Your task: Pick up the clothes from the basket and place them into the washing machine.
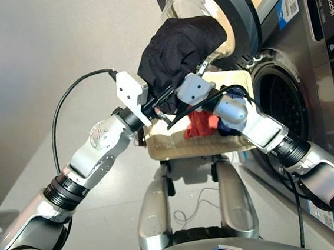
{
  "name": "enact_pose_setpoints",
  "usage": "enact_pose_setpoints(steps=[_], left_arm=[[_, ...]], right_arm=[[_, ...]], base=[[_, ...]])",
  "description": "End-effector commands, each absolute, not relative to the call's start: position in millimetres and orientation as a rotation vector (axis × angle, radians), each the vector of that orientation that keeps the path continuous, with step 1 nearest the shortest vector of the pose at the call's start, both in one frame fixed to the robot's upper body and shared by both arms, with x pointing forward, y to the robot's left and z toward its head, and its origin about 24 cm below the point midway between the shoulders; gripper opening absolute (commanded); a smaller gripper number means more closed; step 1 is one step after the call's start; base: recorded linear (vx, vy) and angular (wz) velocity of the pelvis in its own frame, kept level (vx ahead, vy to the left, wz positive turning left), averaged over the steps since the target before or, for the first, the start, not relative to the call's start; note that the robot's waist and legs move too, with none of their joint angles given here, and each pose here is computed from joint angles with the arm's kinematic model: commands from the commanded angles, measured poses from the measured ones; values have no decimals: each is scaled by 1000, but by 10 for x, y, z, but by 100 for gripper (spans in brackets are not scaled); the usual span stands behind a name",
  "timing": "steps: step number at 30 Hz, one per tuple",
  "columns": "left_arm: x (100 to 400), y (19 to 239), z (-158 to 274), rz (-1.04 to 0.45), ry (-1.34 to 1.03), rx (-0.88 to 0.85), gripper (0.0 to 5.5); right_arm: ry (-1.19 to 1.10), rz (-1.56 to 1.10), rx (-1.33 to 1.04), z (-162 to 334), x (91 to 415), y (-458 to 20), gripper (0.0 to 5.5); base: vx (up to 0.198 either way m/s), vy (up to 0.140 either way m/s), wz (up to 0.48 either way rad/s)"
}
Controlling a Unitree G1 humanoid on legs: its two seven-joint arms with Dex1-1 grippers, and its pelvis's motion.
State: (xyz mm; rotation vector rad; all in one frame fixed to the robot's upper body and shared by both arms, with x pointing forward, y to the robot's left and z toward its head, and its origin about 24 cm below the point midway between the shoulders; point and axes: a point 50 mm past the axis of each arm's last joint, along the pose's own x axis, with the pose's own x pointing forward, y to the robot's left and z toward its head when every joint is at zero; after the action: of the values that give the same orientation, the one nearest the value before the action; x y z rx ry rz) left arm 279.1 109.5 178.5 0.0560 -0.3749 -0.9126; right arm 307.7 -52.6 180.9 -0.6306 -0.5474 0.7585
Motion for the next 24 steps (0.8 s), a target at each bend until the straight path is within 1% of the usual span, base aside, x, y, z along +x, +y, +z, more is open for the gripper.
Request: enact_pose_setpoints(steps=[1,7,11,12,13,14,19,21,22,23,24], left_arm=[[2692,1167,1559,-940,-282,99,0],[2718,1194,1523,-929,-266,148,0],[2711,1185,1528,-934,-270,145,0],[2708,1182,1526,-933,-271,142,0],[2706,1176,1537,-934,-277,141,0],[2705,1171,1538,-935,-280,138,0],[2697,1142,1568,-935,-305,121,0],[2692,1135,1580,-935,-313,110,239],[2690,1133,1579,-935,-314,106,339],[2687,1129,1581,-936,-317,105,550],[2684,1124,1582,-937,-320,102,550]], right_arm=[[-1006,837,-363,2576,2572,-229,550],[-1022,824,-352,2590,2551,-251,550],[-1004,828,-362,2554,2569,-251,550],[-1001,827,-363,2548,2571,-256,224],[-994,828,-358,2536,2574,-262,13],[-990,828,-356,2528,2577,-265,0],[-963,820,-340,2477,2606,-299,0],[-952,812,-341,2447,2620,-309,0],[-947,811,-341,2437,2626,-314,0],[-946,809,-344,2430,2630,-318,0],[-947,810,-348,2428,2631,-318,0]], base=[[0,0,0],[0,0,0],[0,0,0],[0,0,0],[0,0,0],[0,0,0],[0,0,0],[0,0,0],[0,0,0],[0,0,0],[0,0,0]])
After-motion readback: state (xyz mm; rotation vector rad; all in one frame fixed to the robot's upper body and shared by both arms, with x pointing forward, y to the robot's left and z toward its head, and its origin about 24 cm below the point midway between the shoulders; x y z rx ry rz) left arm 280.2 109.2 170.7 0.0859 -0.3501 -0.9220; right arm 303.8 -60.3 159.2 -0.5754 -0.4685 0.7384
